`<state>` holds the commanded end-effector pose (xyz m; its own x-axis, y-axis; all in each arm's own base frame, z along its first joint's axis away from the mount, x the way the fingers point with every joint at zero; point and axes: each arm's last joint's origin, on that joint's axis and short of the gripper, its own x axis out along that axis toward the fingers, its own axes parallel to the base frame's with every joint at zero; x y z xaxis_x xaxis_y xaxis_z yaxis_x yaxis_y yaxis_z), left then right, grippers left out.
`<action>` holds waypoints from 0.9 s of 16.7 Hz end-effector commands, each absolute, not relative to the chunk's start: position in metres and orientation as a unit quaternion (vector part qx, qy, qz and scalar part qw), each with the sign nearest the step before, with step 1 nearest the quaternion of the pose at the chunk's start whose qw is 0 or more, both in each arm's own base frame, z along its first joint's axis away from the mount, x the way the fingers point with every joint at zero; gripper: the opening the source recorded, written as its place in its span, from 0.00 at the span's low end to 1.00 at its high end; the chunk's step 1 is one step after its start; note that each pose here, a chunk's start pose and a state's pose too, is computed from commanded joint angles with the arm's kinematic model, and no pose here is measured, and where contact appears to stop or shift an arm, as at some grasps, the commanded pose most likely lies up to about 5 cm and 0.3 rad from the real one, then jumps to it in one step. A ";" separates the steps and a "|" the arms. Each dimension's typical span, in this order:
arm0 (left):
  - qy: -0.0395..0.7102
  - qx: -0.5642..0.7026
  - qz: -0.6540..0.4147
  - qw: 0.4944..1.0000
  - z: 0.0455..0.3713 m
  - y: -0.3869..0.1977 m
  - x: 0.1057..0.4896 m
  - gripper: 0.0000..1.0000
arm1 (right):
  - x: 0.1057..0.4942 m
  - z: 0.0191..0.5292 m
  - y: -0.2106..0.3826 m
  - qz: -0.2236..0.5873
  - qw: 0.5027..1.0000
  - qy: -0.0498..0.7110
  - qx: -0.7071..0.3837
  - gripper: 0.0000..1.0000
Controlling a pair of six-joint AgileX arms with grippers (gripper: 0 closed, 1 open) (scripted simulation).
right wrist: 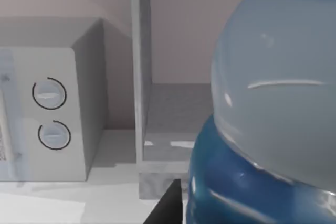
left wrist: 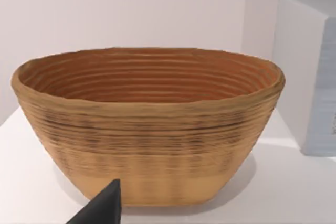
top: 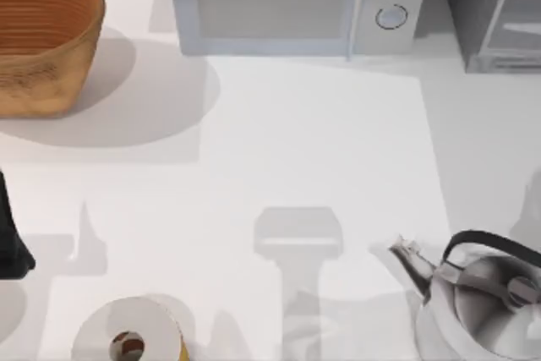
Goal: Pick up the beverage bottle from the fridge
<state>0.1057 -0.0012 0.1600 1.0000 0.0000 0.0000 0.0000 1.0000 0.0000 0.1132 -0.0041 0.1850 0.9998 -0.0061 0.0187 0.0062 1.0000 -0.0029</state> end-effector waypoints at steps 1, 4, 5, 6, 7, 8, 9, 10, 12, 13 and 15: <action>0.000 0.000 0.000 1.000 0.160 -0.001 0.106 1.00 | 0.110 0.177 -0.003 -0.002 1.000 -0.007 -0.001 0.00; 0.000 0.000 0.000 1.000 0.160 -0.001 0.106 1.00 | 0.106 0.162 -0.001 0.000 1.000 -0.001 0.000 0.00; 0.000 0.000 0.000 1.000 0.160 -0.001 0.106 1.00 | 0.106 0.160 -0.001 0.000 1.000 0.000 0.000 0.00; 0.000 0.000 0.000 1.000 0.160 -0.001 0.106 1.00 | 0.106 0.160 -0.001 0.000 1.000 0.000 0.000 0.00; 0.000 0.000 0.000 1.000 0.160 -0.001 0.106 1.00 | 0.106 0.160 -0.001 0.000 1.000 0.000 0.000 0.00; 0.000 0.000 0.000 1.000 0.160 -0.001 0.106 1.00 | 0.106 0.160 -0.001 0.000 1.000 0.000 0.000 0.00; 0.000 0.000 0.000 1.000 0.160 -0.001 0.106 1.00 | 0.106 0.160 -0.001 0.000 1.000 0.000 0.000 0.00; 0.000 0.000 0.000 1.000 0.160 -0.001 0.106 1.00 | 0.106 0.160 -0.001 -0.001 1.000 0.000 0.001 0.00; 0.000 0.000 0.000 1.000 0.160 -0.001 0.106 1.00 | 0.106 0.162 -0.001 -0.001 1.000 -0.002 0.000 0.00; 0.000 0.000 0.000 1.000 0.160 -0.001 0.106 1.00 | 0.106 0.166 0.000 -0.001 1.000 -0.006 -0.001 0.00; 0.000 0.000 0.000 1.000 0.160 -0.001 0.106 1.00 | 0.108 0.179 0.004 -0.001 1.000 -0.019 -0.002 0.00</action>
<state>0.1057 -0.0012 0.1600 1.0000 0.0000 0.0000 0.0000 1.0000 0.0000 0.1082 0.0038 0.1790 0.9992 -0.0020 0.0389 0.0022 1.0000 -0.0049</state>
